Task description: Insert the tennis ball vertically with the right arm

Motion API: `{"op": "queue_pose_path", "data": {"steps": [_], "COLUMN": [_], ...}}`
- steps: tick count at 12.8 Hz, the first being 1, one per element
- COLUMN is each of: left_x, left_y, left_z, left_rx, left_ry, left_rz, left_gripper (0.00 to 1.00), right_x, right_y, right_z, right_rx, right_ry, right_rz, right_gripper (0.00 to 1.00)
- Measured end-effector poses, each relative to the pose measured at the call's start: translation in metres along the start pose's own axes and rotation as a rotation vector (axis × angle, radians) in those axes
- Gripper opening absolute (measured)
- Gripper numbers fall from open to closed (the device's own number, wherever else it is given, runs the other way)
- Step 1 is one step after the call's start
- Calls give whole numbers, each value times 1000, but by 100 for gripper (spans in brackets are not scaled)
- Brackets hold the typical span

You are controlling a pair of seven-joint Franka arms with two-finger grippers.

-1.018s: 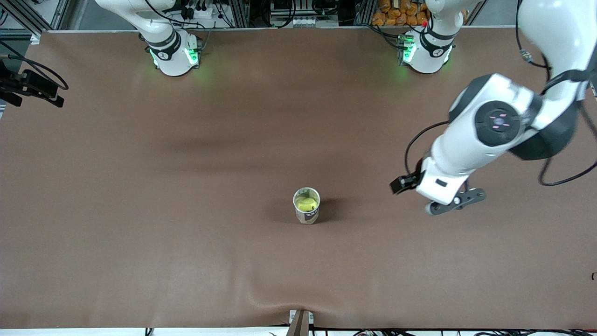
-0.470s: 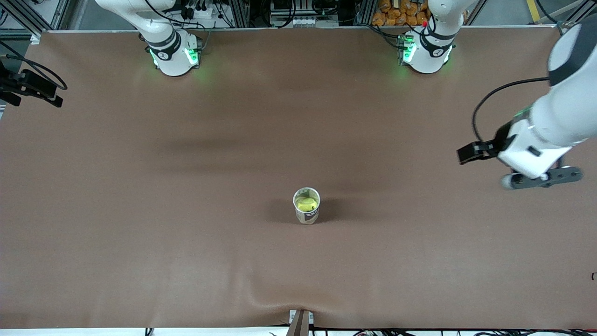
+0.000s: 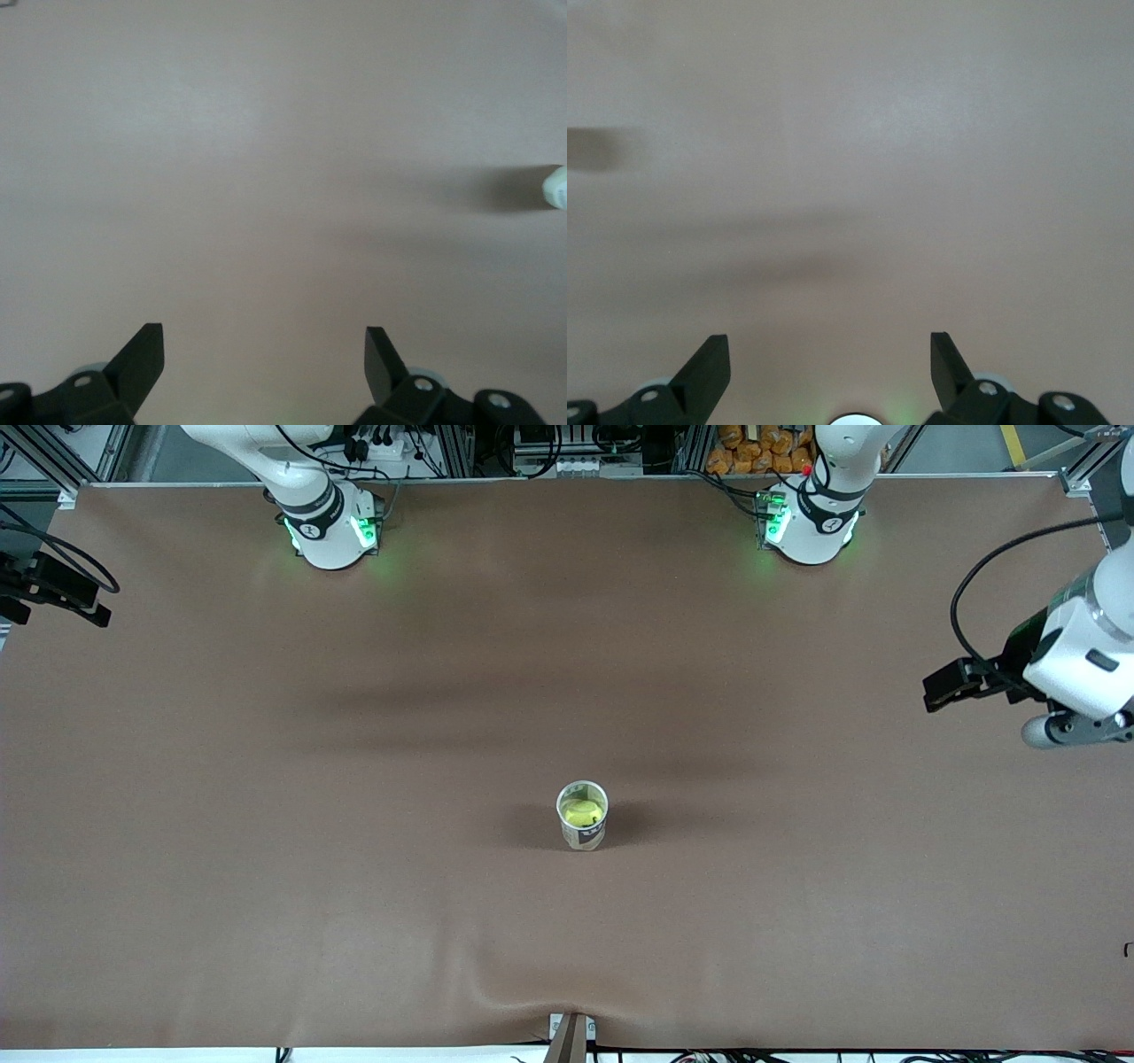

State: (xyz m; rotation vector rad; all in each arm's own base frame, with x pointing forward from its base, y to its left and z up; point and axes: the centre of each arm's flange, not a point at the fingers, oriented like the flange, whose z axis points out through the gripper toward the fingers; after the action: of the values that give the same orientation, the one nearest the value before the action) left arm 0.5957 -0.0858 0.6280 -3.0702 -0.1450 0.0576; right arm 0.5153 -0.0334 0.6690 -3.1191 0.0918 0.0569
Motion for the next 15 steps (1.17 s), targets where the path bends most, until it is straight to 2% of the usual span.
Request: {"op": "queue_pose_path", "data": {"steps": [2, 4, 8, 11, 15], "left_x": [-6, -16, -45, -71, -100], "left_y": [-3, -9, -22, -32, -33], "left_z": [-7, -19, -21, -13, -15], "left_rx": [32, 9, 26, 17, 6], "left_ry": [0, 2, -3, -6, -5], "left_rz": [49, 84, 47, 25, 17], "left_gripper": [100, 100, 100, 100, 100], "right_x": [0, 0, 1, 2, 7], "right_y": [-1, -3, -10, -10, -8], "right_z": [1, 1, 2, 1, -3], "right_rx": [0, 3, 53, 55, 55], "right_ry": [-6, -6, -7, 5, 46], "right_rz": [-2, -6, -15, -14, -9], "right_gripper": [100, 100, 100, 100, 100]}}
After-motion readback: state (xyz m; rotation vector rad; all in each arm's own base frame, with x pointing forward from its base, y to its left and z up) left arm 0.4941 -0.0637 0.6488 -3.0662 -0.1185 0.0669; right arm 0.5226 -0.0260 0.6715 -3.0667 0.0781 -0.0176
